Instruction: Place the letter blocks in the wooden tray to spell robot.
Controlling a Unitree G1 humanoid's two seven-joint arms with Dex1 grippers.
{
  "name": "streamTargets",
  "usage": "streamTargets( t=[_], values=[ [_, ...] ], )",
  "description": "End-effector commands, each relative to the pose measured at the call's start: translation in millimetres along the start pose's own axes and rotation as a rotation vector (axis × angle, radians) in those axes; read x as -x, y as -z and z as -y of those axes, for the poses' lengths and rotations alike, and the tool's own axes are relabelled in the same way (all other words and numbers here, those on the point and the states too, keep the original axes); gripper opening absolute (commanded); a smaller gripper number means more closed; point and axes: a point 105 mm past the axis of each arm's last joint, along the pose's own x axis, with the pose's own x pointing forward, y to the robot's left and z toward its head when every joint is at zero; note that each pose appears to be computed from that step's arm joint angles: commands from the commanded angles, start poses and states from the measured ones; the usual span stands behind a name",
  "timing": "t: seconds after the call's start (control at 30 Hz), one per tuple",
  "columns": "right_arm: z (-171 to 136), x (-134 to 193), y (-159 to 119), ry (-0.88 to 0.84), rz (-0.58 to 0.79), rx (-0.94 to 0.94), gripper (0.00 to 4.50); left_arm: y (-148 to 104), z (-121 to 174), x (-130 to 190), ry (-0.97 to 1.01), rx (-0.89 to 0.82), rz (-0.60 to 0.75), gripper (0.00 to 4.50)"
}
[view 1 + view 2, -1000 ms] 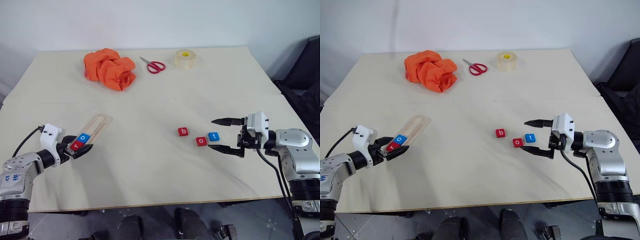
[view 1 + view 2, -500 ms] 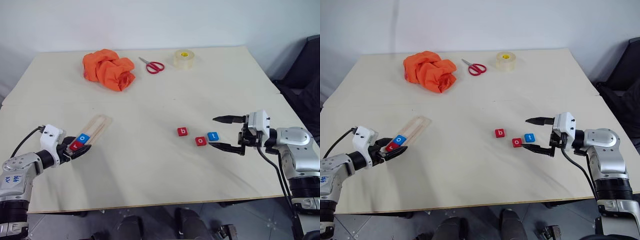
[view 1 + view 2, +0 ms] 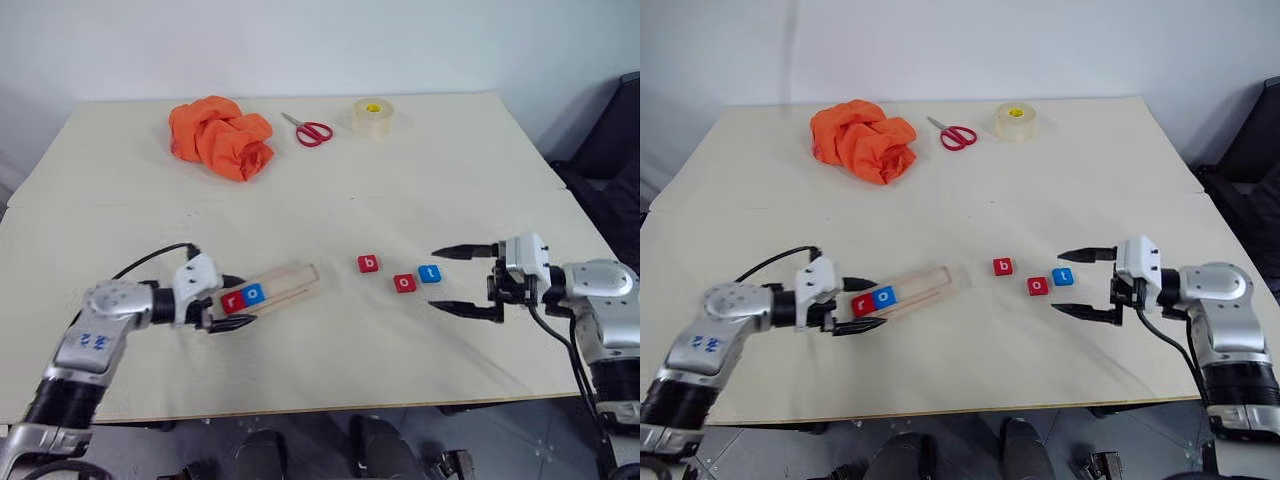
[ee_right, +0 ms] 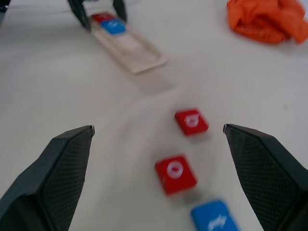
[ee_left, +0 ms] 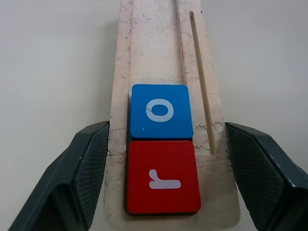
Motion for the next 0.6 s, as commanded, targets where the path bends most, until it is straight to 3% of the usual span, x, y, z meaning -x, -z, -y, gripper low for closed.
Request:
streamTargets(
  t=[0.03,0.27,0.57,0.6],
  values=[
    [0,11,-10,0.047,0.008,0.048,4.5,-23,12,-21,0.112,-0.107,0.024,3.41],
    [-16,23,-9,0.132,-0.005,0.025,4.5,-31,36,-51,0.277,-0.143,0.022,3.41],
    [-25,28,-11,0.188,-0.014,0.008,4.5,-24,39,-62,0.293,-0.128,-0.006,3.41],
    [-25,28,-11,0.19,-0.014,0.007,4.5,-24,38,-63,0.29,-0.126,-0.006,3.76]
  ],
)
